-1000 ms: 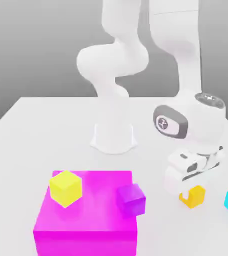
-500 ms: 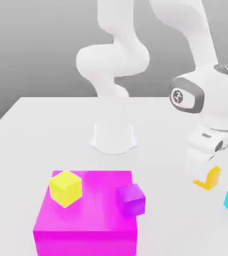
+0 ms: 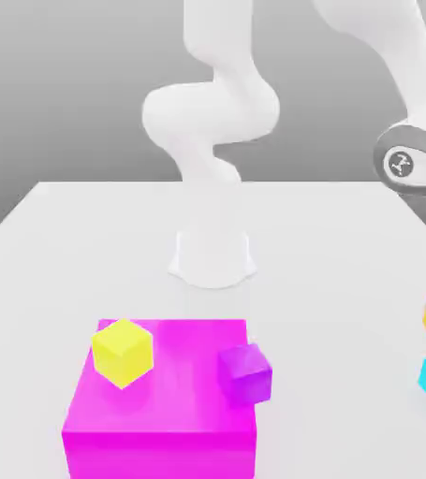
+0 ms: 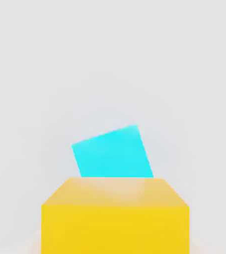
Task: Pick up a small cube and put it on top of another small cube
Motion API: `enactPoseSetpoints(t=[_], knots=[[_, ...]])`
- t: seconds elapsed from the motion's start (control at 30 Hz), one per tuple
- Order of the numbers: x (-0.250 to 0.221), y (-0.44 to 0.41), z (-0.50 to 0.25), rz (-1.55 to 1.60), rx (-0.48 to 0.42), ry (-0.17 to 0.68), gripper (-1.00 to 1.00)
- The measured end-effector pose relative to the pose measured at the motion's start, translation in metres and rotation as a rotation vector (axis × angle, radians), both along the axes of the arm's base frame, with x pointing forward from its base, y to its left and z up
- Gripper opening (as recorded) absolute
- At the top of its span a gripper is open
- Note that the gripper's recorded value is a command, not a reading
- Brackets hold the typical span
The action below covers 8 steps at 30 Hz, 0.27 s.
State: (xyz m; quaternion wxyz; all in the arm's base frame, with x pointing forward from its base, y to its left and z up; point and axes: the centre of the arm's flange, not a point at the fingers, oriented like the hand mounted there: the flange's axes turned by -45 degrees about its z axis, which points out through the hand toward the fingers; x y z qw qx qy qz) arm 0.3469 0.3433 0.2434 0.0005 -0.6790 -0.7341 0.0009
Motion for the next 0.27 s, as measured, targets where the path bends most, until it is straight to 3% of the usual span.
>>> enactPoseSetpoints(t=[0.13,0.17,0.27], knots=[[0.001,0.005,-0.043,0.038,0.0,-0.001,-1.0],[0.001,0.005,-0.054,0.039,0.0,-0.001,1.0],[0.001,0.005,-0.054,0.039,0.0,-0.001,1.0]])
